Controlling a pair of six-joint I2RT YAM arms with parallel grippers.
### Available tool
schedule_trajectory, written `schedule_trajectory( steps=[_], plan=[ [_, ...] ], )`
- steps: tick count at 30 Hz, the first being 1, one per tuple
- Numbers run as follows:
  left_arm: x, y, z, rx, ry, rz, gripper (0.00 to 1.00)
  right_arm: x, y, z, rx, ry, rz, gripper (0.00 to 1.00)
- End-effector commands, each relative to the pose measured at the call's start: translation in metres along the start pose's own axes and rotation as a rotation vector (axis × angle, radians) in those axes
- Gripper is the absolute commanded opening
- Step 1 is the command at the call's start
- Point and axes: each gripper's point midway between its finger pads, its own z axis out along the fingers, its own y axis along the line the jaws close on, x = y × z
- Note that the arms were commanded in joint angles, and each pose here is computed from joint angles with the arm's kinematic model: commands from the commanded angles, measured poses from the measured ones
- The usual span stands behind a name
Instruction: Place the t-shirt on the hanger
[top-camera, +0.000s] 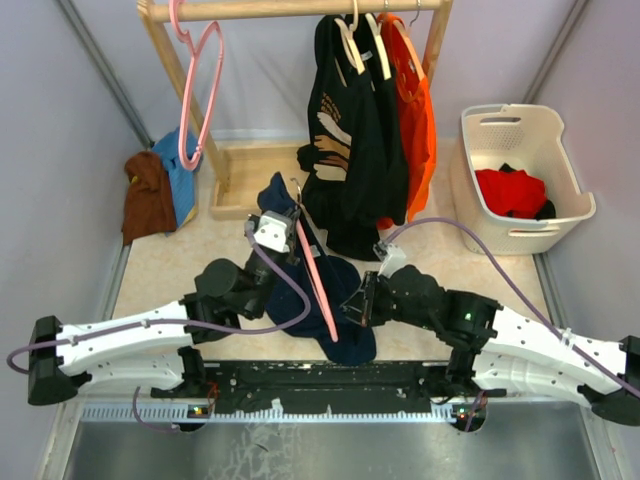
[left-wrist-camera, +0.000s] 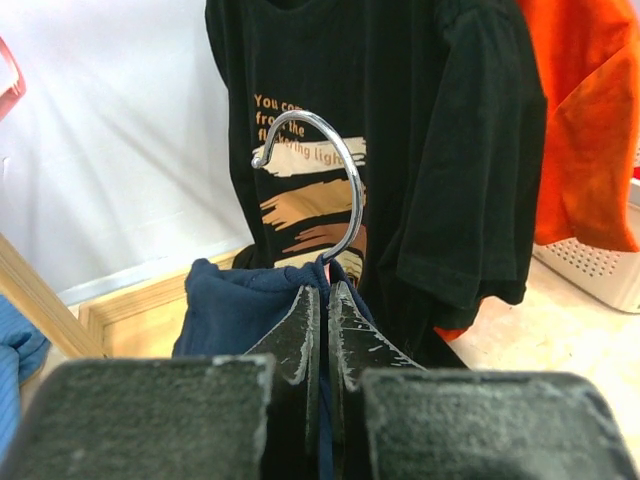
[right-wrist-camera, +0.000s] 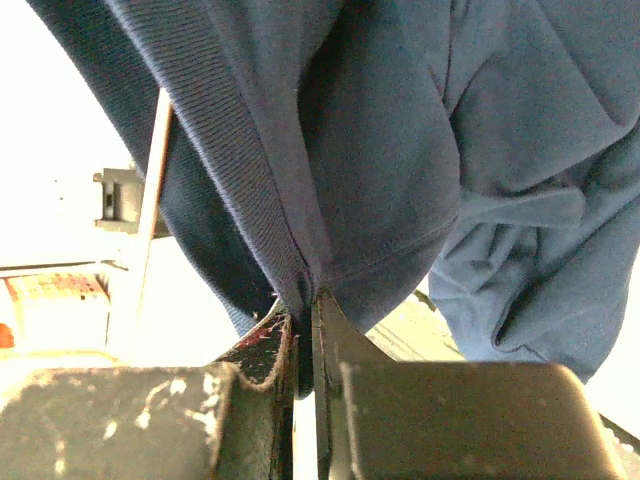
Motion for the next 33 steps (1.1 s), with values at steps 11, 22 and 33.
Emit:
schedule_trajectory(
  steps=[11,22,33],
  plan=[
    [0.029,0.022,0.031,-0.162,-0.077,-0.083,0.00,0.025,0.003,-0.013,0.027,0.041,0.034,0.00],
    [0.056,0.031,0.047,-0.190,-0.057,-0.064,0.00,0.028,-0.002,-0.020,0.053,0.053,0.044,0.00],
    [0.068,0.042,0.041,-0.197,-0.026,-0.049,0.00,0.014,-0.008,-0.039,0.131,0.033,0.018,0.00]
  ],
)
